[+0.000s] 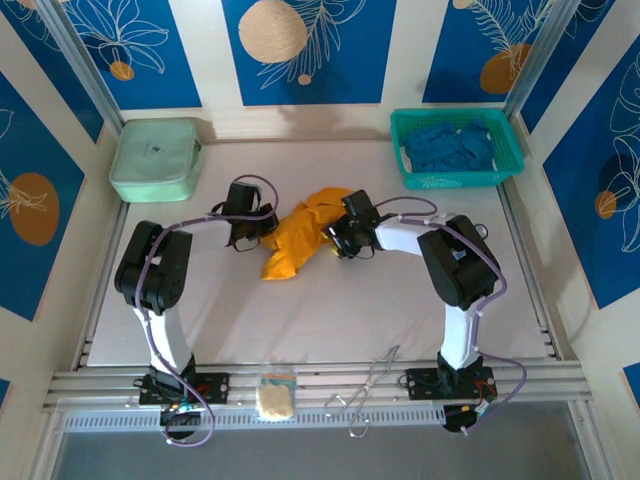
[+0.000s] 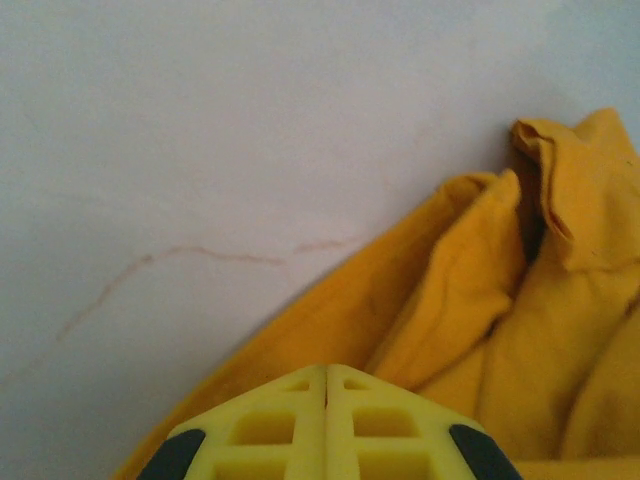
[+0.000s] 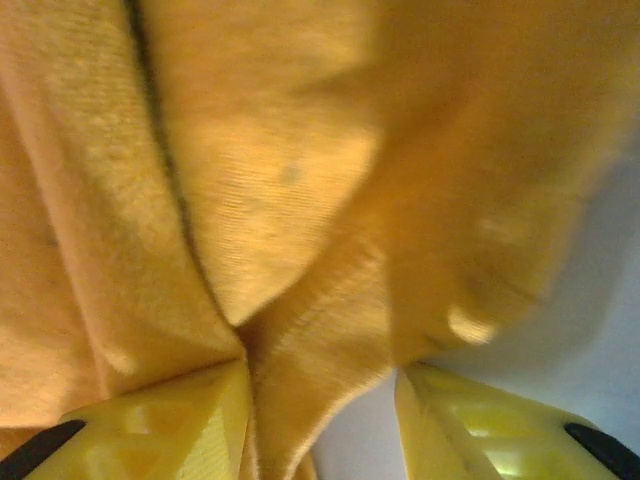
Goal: Fold and stack the t-shirts
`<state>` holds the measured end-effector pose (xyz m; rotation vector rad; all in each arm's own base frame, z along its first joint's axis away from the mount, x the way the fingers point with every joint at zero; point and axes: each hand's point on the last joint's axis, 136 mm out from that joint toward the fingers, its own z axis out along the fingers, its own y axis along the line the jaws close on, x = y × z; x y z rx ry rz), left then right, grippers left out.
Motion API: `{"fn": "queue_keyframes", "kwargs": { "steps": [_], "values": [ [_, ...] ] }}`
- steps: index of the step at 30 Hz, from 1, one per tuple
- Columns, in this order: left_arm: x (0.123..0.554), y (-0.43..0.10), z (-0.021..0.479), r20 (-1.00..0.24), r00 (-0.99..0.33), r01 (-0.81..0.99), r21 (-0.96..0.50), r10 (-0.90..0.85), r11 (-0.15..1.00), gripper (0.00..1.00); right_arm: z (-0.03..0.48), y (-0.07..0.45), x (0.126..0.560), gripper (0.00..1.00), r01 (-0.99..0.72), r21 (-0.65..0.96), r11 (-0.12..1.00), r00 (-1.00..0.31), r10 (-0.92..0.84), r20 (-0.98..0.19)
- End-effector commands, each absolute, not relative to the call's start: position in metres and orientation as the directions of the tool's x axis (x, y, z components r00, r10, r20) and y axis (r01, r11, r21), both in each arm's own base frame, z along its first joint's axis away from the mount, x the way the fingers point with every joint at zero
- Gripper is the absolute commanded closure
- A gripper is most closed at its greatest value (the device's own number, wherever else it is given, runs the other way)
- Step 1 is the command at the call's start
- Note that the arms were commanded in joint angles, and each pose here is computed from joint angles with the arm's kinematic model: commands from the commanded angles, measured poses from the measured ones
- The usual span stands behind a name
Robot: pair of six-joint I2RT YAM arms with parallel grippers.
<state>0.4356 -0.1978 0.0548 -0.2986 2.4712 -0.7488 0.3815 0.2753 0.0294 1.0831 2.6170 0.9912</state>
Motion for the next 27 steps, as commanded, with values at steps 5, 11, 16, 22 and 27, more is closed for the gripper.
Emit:
{"fn": "queue_keyframes", "kwargs": {
  "steps": [5,11,16,22,27],
  "values": [
    [0.405,-0.221,0.058,-0.383,-0.873,-0.012,-0.605,-0.304,0.796,1.00,0.033,0.307,0.393,0.62,0.498,0.697,0.515,-0.773,0.628,0.088],
    [0.407,-0.212,0.053,-0.404,-0.870,-0.022,-0.542,-0.283,0.840,1.00,0.029,0.300,0.384,0.81,0.507,0.686,0.522,-0.770,0.631,0.088],
    [0.418,-0.198,0.058,-0.430,-0.859,-0.032,-0.496,-0.278,0.867,1.00,0.034,0.280,0.383,1.00,0.502,0.655,0.564,-0.766,0.642,0.034],
    [0.433,-0.179,0.090,-0.487,-0.835,-0.011,-0.455,-0.259,0.891,1.00,0.054,0.238,0.381,1.00,0.453,0.553,0.699,-0.780,0.612,-0.134],
    [0.444,-0.163,0.132,-0.572,-0.797,0.031,-0.360,-0.195,0.933,1.00,0.077,0.198,0.367,1.00,0.412,0.424,0.806,-0.786,0.550,-0.281]
  ]
}}
